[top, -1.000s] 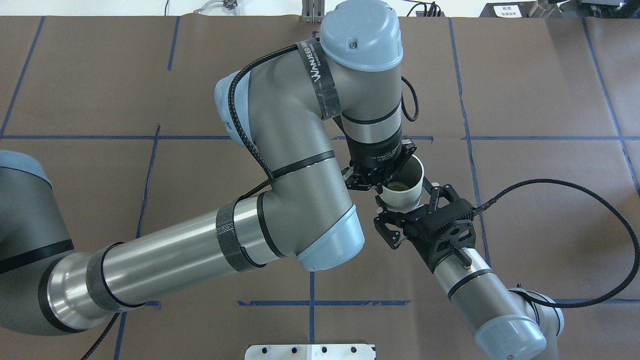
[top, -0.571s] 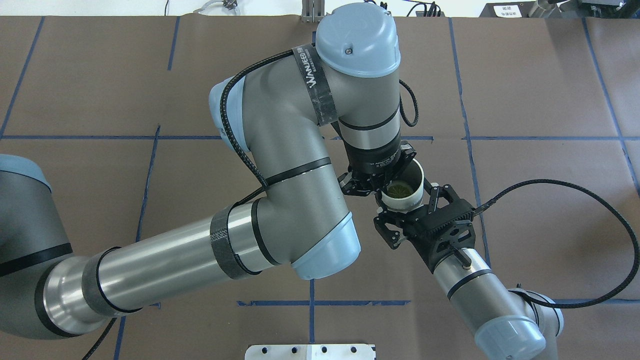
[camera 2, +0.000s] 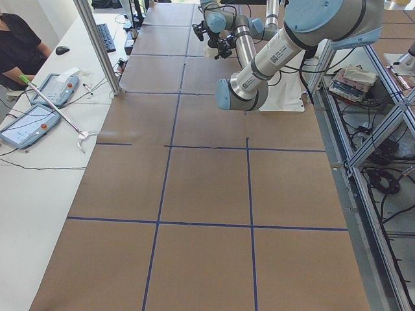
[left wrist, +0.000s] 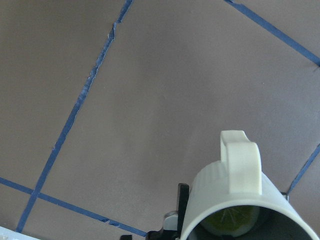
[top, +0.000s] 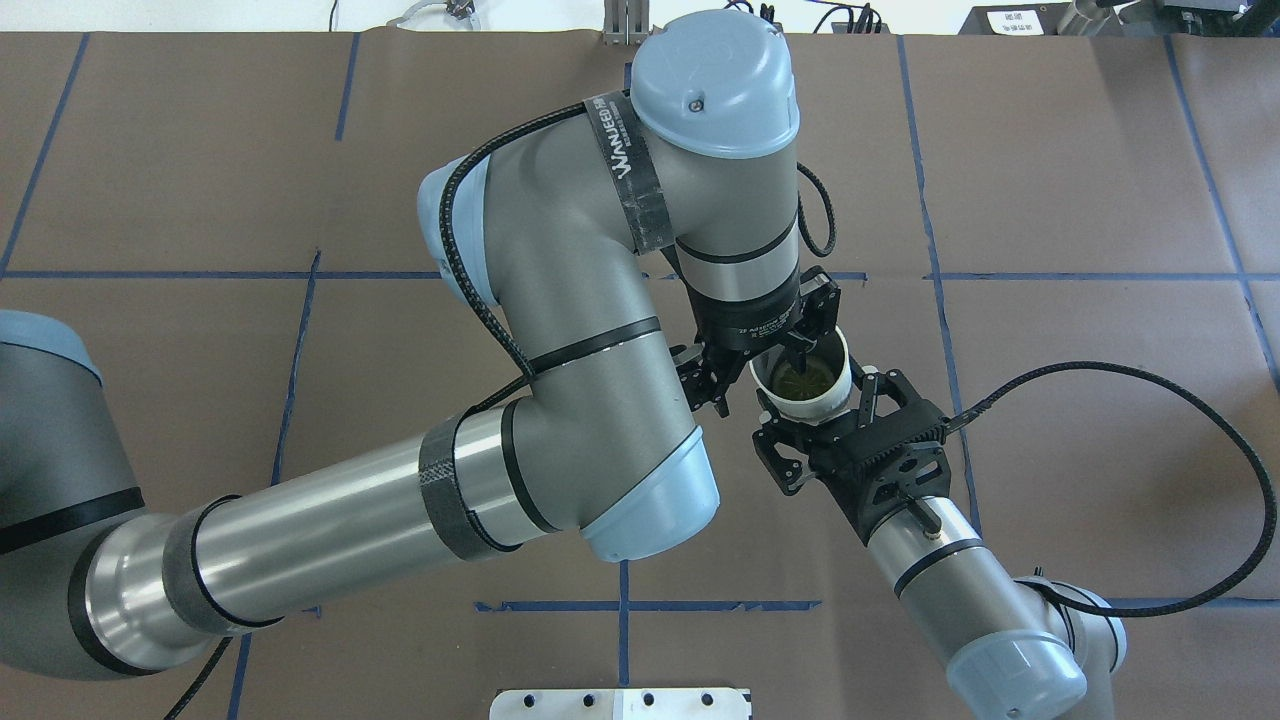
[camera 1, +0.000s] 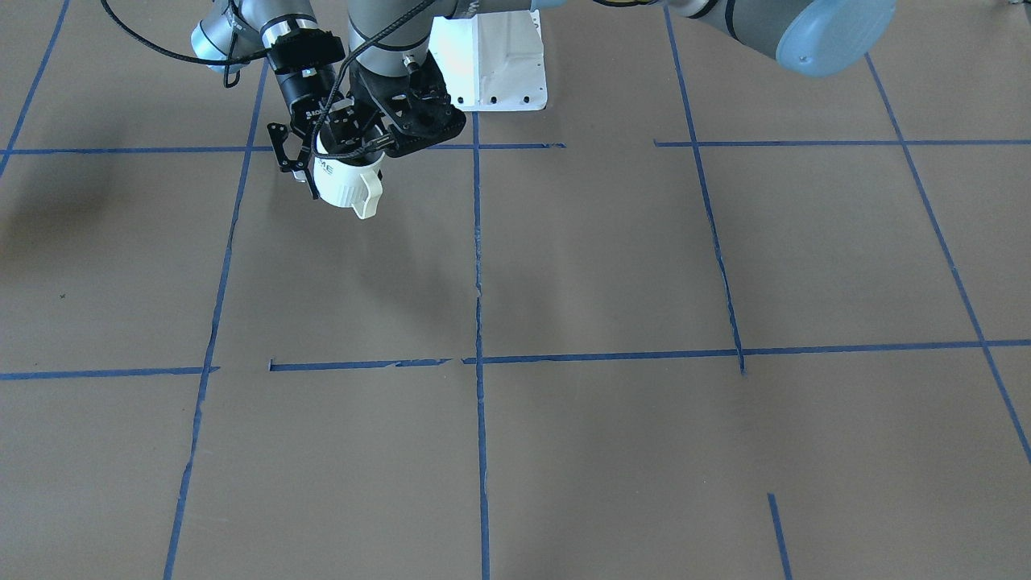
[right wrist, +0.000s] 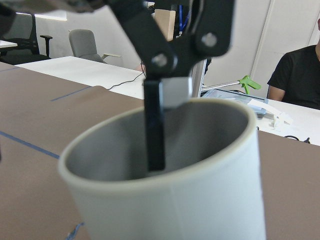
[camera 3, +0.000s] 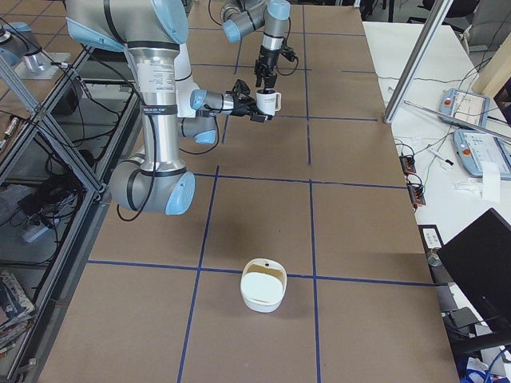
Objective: Left arm hands cup to right arm to dump lemon
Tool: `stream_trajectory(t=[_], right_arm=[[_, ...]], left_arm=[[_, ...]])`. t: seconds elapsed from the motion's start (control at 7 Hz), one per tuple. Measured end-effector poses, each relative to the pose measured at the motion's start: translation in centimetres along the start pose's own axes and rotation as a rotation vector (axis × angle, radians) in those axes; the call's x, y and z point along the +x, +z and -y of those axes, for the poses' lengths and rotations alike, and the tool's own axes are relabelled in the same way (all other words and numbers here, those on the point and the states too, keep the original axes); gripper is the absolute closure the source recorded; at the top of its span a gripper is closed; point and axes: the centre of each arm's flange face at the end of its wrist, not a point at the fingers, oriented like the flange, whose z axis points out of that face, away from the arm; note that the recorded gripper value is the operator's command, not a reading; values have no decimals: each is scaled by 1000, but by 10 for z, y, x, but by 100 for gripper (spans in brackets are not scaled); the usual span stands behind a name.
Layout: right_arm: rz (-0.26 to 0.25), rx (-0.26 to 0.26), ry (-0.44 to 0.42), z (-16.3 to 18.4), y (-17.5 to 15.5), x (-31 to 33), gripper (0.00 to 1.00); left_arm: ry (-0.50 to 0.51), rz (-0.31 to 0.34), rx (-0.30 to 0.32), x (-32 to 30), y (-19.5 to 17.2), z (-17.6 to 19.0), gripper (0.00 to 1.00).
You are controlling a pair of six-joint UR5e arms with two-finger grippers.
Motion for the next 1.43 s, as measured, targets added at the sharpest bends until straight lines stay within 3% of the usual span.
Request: stream_trajectory(t=[0.29, 0.57, 0.86, 1.14, 1.43], right_arm=[[-19, 13, -3, 1, 1, 4, 95], [-51, 31, 14, 4, 6, 19, 97], [-107, 46, 114, 0, 12, 61, 99], [-171, 58, 210, -18, 2, 144, 100], [-129, 83, 376, -38, -41, 240, 100]], left_arm=[[35, -69, 1, -19, -34, -8, 0], [42, -161, 50, -42, -90, 15, 0], [17, -198, 105, -54, -121, 48, 0], [9, -196, 123, -81, -121, 64, 0], [10, -198, 126, -92, -121, 66, 0]])
